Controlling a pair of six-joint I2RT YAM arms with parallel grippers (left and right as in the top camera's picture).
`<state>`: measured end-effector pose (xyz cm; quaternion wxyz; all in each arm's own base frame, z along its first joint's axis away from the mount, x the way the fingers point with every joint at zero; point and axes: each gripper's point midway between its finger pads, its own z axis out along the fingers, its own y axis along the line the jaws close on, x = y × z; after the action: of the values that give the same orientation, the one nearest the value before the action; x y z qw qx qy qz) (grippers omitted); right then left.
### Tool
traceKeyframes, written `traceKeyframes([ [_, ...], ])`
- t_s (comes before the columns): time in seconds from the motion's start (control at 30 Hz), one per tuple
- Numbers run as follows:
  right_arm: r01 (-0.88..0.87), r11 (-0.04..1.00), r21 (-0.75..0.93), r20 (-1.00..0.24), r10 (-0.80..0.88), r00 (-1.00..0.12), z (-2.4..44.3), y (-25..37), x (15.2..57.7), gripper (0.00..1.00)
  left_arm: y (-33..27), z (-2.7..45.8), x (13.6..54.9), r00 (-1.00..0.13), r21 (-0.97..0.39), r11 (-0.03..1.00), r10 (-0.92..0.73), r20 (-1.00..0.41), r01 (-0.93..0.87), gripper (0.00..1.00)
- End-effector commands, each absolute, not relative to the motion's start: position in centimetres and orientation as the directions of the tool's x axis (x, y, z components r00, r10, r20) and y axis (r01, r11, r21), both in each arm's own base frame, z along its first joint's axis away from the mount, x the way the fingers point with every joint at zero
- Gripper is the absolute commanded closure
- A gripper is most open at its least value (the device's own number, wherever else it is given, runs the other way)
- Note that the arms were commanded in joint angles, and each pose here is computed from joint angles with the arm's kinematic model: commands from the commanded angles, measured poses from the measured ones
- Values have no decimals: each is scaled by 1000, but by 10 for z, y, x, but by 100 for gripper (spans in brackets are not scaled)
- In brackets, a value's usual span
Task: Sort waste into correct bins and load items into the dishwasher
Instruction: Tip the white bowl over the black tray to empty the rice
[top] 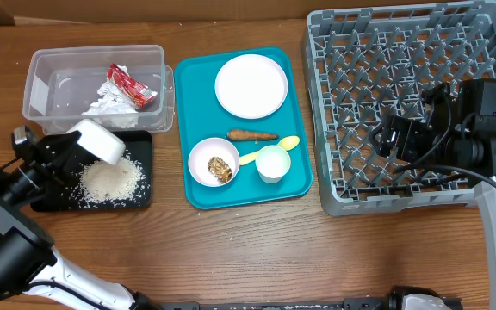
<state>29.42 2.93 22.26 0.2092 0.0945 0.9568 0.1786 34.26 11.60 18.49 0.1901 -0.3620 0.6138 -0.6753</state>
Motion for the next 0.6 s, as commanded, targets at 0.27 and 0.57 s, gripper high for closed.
traceKeyframes([
  [0.27, 95, 921, 377, -388, 250, -887, 231, 30, 296, 0, 26, 341, 365, -746, -873, 271, -454, -487, 406, 96],
  [0.57, 94, 922, 377, -390, 250, -886, 231, 30, 297, 0, -42, 316, 466, -790, -628, 762, -286, -542, 155, 96],
])
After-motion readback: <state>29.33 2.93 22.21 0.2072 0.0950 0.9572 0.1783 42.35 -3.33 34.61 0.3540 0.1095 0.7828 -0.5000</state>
